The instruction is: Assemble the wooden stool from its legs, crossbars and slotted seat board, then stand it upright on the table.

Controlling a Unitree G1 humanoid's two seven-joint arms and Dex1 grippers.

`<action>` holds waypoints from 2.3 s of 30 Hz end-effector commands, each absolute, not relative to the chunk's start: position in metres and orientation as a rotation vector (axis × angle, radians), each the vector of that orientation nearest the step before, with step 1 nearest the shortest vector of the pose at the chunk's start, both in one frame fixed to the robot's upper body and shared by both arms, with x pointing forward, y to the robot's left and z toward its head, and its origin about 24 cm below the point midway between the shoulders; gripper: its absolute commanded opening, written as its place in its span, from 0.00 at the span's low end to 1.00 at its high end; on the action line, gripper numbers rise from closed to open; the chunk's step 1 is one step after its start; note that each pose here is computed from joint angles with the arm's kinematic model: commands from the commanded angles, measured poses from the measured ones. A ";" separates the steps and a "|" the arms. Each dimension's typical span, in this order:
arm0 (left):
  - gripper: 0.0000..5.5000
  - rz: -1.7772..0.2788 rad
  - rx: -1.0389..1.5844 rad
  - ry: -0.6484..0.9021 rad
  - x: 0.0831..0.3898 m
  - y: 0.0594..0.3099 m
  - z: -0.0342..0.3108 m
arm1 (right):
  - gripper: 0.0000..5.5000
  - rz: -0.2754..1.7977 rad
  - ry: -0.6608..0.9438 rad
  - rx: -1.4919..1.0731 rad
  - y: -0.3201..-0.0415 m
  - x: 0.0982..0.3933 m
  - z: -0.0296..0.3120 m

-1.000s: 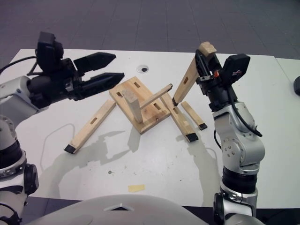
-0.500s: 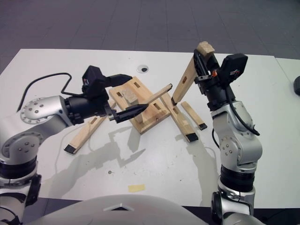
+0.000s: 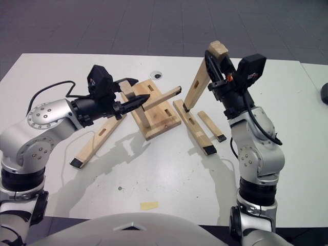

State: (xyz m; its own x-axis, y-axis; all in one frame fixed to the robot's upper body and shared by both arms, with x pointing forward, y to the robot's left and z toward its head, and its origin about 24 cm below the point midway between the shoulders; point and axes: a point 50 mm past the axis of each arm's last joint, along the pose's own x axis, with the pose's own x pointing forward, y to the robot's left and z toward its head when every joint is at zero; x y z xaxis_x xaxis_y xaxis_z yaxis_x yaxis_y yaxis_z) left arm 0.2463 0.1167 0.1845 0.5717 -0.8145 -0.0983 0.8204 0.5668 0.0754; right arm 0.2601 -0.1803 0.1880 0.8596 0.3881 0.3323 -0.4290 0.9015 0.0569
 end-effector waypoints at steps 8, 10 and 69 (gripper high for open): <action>0.38 -0.970 0.082 -0.004 0.250 0.127 0.198 | 0.18 0.471 -0.326 0.201 -0.173 0.272 0.183; 0.38 -0.986 0.083 -0.006 0.249 0.125 0.199 | 0.18 0.485 -0.324 0.204 -0.170 0.275 0.182; 0.37 -0.966 0.175 0.055 0.242 0.110 0.162 | 0.18 0.617 -0.010 0.386 -0.140 0.259 0.143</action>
